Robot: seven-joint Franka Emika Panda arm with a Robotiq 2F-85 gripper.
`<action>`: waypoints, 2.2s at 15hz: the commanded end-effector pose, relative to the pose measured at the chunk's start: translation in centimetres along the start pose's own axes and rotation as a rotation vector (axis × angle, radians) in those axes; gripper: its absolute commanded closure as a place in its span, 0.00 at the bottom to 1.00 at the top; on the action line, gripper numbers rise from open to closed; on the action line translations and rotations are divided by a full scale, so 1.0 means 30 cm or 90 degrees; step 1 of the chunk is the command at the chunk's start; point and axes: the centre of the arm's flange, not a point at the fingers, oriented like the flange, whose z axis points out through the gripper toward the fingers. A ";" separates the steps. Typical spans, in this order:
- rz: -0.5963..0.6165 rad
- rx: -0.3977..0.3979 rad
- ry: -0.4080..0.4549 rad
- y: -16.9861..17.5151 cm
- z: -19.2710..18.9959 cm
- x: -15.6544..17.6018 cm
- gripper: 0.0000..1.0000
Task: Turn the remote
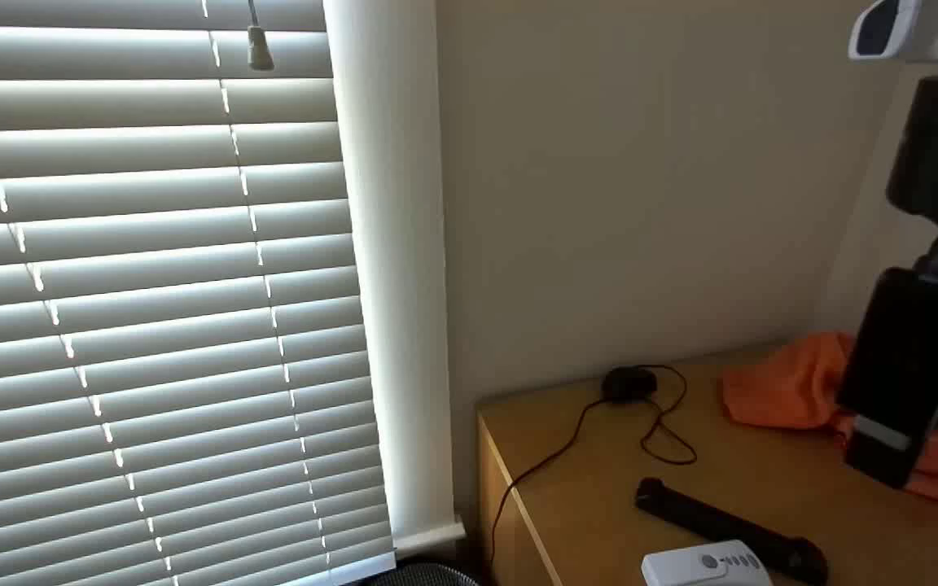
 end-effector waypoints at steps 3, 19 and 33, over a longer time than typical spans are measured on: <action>0.000 0.000 0.000 -0.001 -0.001 0.000 0.00; -0.007 -0.055 -0.015 0.392 0.366 0.257 0.00; -0.102 0.003 -0.049 0.458 0.601 0.477 0.00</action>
